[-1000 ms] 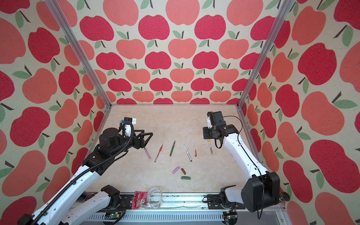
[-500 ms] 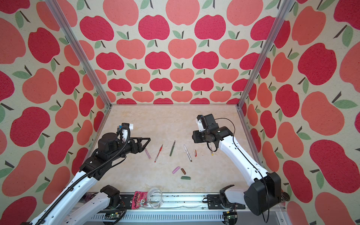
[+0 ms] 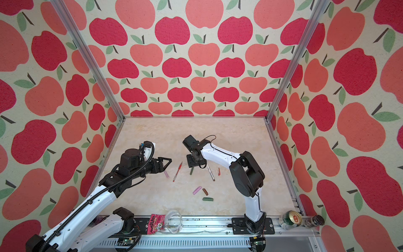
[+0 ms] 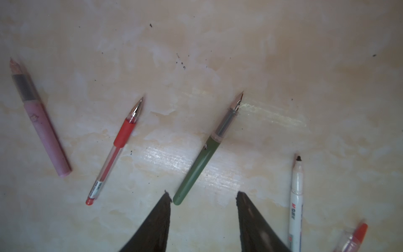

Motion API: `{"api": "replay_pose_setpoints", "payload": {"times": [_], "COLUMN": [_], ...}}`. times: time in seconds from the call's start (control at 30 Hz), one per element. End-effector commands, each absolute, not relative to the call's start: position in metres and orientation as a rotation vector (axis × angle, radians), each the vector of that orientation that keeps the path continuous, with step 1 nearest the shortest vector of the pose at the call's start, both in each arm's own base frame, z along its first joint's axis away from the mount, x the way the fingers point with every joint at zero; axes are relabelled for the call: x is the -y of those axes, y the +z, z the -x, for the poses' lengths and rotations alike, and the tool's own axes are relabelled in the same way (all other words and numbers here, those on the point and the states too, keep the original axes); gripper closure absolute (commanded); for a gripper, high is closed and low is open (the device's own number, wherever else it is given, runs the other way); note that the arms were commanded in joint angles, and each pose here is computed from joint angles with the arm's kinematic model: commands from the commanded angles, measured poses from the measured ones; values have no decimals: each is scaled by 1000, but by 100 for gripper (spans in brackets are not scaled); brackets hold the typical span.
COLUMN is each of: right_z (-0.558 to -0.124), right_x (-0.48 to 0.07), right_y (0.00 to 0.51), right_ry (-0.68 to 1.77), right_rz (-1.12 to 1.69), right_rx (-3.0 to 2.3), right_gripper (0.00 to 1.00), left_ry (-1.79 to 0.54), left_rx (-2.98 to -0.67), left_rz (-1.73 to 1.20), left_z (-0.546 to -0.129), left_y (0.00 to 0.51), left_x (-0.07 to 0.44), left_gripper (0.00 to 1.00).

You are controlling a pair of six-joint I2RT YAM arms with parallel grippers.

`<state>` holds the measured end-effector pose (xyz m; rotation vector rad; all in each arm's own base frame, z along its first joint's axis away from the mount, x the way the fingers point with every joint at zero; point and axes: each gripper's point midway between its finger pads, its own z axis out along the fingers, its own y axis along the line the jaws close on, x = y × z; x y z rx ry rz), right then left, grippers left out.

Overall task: Insert the pens into the pen caps
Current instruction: 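Grasp the green fountain pen on the table with the right gripper, then lift the green pen to the left gripper while the left gripper closes on it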

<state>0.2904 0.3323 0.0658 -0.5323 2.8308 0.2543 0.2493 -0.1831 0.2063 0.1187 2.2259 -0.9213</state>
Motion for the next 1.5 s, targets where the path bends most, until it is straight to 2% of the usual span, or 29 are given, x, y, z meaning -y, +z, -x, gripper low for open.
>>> {"api": "replay_pose_setpoints", "payload": {"times": [0.0,0.33,0.5,0.73,1.0,1.23,1.47], "right_z": [-306,-313,-314,-313,-320,-333,-315], "right_x": [-327,-329,-329,-330,-336,-352,-355], "right_y": [62,27,18,10,14,73,153], "right_ry": [140,37,17,15,143,461,773], "right_rz": [454,443,444,447,360,351,390], "right_rx": [-2841,-2896,-2908,-2923,-2927,-2758,-2576], "right_gripper": [49,54,63,81,87,87,87], "left_ry": [-903,-922,-916,-918,-917,-1016,-1175], "left_rx": [-2260,-2227,-2231,-2231,-2241,-2197,-2083], "left_rz": [-136,-159,-166,-160,-163,-187,-289], "left_z": [-247,-248,-248,-248,-246,-243,-240], "left_y": [197,201,201,202,196,194,208], "left_x": [181,185,185,184,184,194,215], "left_gripper": [22,22,22,22,22,22,22]}}
